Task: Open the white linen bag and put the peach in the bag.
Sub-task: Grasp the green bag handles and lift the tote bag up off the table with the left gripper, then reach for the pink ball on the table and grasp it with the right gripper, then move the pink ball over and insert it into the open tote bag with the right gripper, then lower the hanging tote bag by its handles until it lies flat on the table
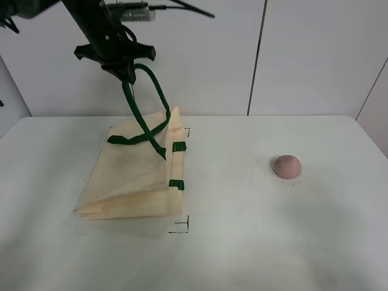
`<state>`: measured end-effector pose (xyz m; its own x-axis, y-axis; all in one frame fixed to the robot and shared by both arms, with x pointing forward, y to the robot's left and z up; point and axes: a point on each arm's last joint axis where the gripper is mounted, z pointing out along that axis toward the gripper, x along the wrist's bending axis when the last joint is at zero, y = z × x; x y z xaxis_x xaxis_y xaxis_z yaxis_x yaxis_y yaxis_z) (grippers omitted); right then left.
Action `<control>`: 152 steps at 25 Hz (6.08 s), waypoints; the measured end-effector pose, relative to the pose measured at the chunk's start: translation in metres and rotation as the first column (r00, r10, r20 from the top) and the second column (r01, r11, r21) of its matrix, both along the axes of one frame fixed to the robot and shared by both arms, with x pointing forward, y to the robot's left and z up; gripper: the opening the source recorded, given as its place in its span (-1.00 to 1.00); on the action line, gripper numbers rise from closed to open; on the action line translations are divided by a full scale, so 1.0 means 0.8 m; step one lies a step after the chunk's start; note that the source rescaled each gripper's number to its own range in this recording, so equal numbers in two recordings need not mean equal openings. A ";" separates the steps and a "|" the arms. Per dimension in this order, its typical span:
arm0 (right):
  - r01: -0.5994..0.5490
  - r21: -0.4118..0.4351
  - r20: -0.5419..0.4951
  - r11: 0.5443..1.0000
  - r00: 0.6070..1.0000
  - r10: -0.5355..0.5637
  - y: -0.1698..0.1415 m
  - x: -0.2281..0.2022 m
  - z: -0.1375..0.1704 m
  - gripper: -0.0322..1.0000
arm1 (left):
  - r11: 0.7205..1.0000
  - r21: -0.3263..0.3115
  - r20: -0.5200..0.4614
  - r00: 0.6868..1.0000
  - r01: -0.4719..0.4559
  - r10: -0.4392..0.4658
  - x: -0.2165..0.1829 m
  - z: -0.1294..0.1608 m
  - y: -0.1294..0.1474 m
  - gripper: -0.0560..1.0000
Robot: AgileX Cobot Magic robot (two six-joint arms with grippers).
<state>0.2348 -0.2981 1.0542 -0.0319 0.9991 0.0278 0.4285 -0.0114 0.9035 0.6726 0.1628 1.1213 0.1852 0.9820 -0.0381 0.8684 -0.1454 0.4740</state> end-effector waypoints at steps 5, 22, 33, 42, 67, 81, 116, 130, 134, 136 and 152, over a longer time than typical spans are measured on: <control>0.000 0.000 0.000 1.000 1.000 0.000 0.000 0.000 0.000 1.00 | 0.997 -0.066 0.089 0.996 0.028 -0.022 -0.033 0.059 0.005 -0.89; -0.050 -0.038 -0.522 0.998 0.853 0.023 0.011 0.268 0.010 1.00 | 0.994 -0.096 0.148 0.989 0.043 -0.028 -0.063 0.097 0.013 -0.89; -0.096 -0.009 -0.749 0.995 0.660 0.057 0.023 0.491 -0.082 1.00 | 0.994 -0.096 0.148 0.989 0.043 -0.028 -0.063 0.097 0.013 -0.89; -0.163 -0.017 -0.781 0.986 0.618 0.089 0.042 0.524 -0.157 1.00 | 0.994 -0.097 0.148 0.989 0.043 -0.028 -0.063 0.097 0.013 -0.89; -0.157 0.012 -0.771 0.987 0.628 0.109 0.049 0.536 -0.184 -0.94 | 0.994 -0.097 0.148 0.989 0.043 -0.028 -0.063 0.097 0.013 -0.89; -0.472 0.268 -0.425 0.840 0.724 0.543 0.192 0.540 0.023 -0.94 | 0.994 -0.099 0.174 0.984 0.043 -0.026 -0.072 0.110 0.017 -0.89; -0.567 0.262 -0.513 0.781 0.604 0.610 0.335 0.523 -0.083 1.00 | 0.994 -0.099 0.172 0.985 0.044 -0.027 -0.072 0.109 0.017 -0.89; -0.217 0.027 -0.719 0.976 0.674 0.170 0.141 0.583 -0.048 1.00 | 0.994 -0.099 0.173 0.985 0.044 -0.026 -0.072 0.109 0.017 -0.89; -0.093 0.009 -0.748 0.996 0.660 0.069 0.060 0.593 -0.050 1.00 | 0.994 -0.099 0.173 0.985 0.044 -0.026 -0.072 0.109 0.017 -0.89; -0.042 0.006 -0.761 0.999 0.648 0.032 0.028 0.593 -0.050 1.00 | 0.994 -0.099 0.173 0.985 0.044 -0.026 -0.072 0.109 0.017 -0.89; -0.079 0.009 -0.685 0.997 0.726 0.064 0.045 0.546 0.033 1.00 | 0.994 -0.099 0.173 0.985 0.044 -0.026 -0.072 0.109 0.017 -0.89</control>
